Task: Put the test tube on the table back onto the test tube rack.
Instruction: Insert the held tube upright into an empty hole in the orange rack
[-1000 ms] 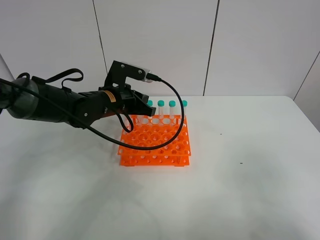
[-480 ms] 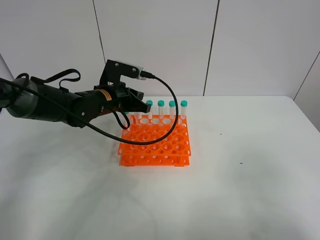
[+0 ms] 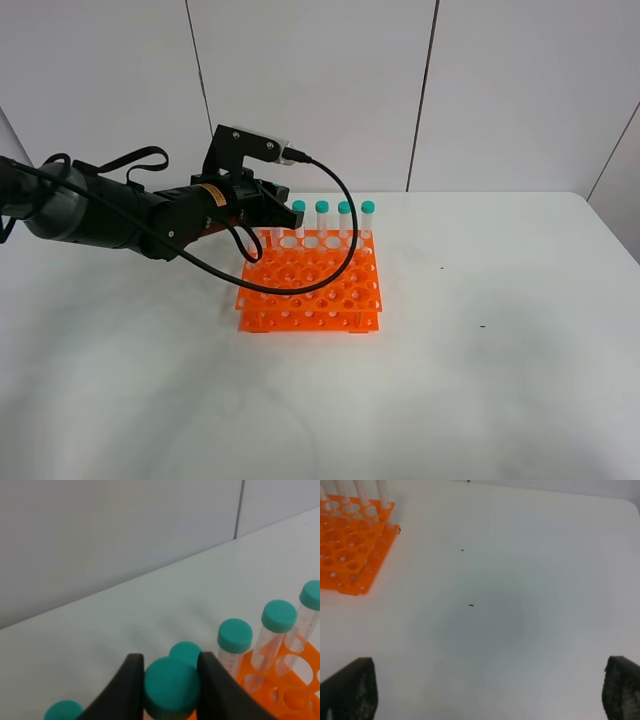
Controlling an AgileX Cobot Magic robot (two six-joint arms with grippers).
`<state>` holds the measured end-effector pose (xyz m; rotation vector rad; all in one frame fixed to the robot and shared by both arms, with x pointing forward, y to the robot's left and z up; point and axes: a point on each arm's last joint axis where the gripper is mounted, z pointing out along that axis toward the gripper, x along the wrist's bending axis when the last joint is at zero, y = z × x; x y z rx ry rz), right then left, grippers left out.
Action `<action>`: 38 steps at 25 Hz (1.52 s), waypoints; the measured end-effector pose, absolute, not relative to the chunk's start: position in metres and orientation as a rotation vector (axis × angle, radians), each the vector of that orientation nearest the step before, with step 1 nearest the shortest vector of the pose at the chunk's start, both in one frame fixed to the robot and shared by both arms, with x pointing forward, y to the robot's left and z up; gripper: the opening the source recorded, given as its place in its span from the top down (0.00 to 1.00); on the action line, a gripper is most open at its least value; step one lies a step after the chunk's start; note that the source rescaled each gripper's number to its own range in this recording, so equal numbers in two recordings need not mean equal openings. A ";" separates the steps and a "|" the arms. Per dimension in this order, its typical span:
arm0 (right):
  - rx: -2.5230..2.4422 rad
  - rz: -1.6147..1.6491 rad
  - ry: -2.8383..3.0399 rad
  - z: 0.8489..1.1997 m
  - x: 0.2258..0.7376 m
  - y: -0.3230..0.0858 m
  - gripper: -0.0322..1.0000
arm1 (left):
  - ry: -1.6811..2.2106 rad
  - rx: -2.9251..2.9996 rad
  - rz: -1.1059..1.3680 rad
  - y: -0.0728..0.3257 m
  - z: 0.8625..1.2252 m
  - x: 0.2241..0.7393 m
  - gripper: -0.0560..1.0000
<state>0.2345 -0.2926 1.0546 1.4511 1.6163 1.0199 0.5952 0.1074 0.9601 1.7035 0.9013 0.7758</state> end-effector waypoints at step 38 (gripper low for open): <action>1.451 1.020 1.616 1.055 0.235 -0.293 0.00 | 0.999 1.648 0.666 0.108 0.973 0.590 0.95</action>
